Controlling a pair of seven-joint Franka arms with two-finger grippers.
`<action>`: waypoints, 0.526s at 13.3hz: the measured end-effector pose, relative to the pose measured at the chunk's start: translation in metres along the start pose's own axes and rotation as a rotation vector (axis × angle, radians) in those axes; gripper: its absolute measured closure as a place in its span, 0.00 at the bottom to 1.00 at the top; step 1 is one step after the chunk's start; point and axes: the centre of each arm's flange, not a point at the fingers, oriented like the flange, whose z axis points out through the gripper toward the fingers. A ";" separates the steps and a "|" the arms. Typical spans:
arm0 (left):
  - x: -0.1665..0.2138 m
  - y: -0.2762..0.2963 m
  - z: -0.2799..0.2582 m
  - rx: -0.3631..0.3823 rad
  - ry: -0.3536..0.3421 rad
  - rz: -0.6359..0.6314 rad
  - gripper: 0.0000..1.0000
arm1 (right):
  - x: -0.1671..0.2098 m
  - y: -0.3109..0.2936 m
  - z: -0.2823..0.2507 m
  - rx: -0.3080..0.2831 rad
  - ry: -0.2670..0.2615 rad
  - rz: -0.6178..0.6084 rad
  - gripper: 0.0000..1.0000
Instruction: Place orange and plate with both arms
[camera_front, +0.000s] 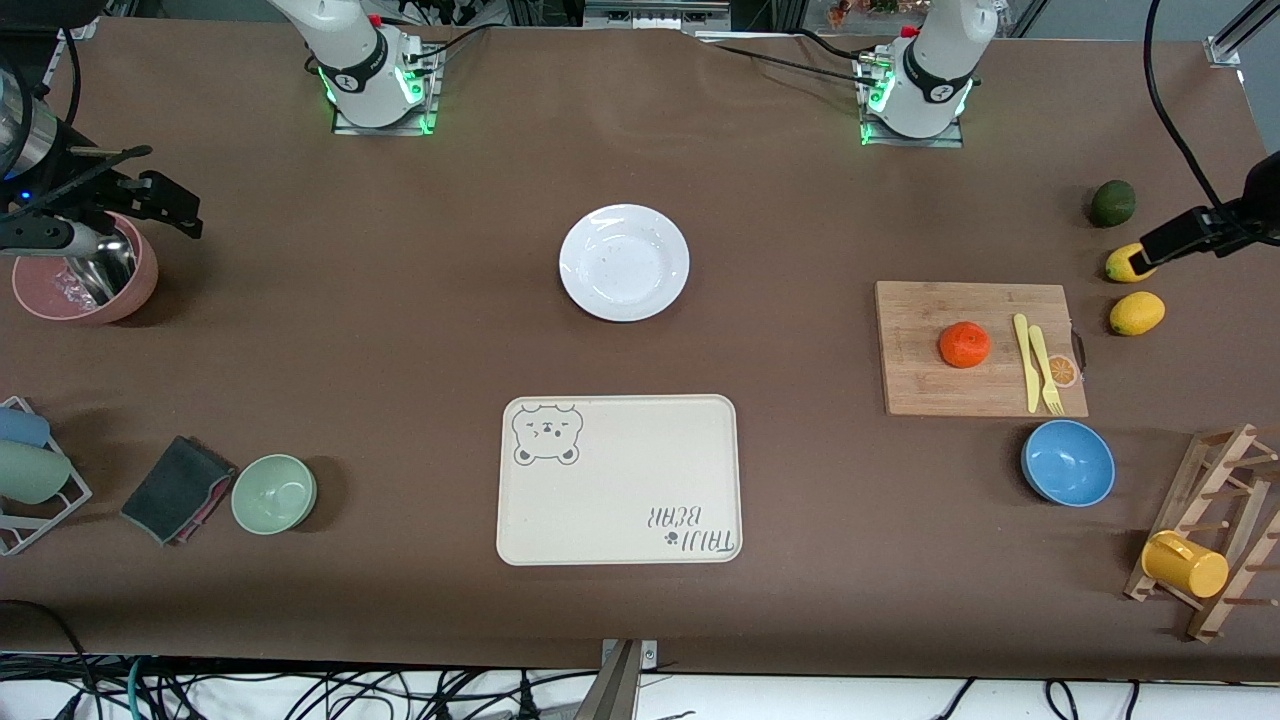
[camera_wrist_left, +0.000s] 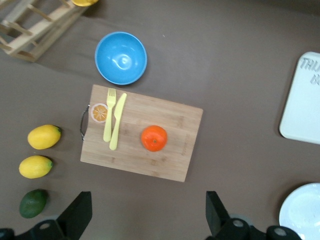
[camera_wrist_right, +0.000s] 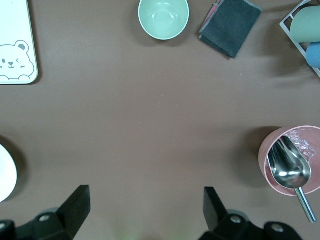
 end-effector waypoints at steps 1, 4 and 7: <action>-0.002 0.003 0.001 -0.024 -0.018 0.014 0.00 | 0.000 0.001 0.000 0.000 0.000 0.001 0.00; -0.011 0.024 0.006 -0.072 -0.077 0.065 0.00 | 0.000 0.001 -0.001 0.000 0.002 0.003 0.00; -0.013 0.033 0.008 -0.070 -0.085 0.081 0.00 | 0.000 0.005 -0.001 0.002 0.002 0.009 0.00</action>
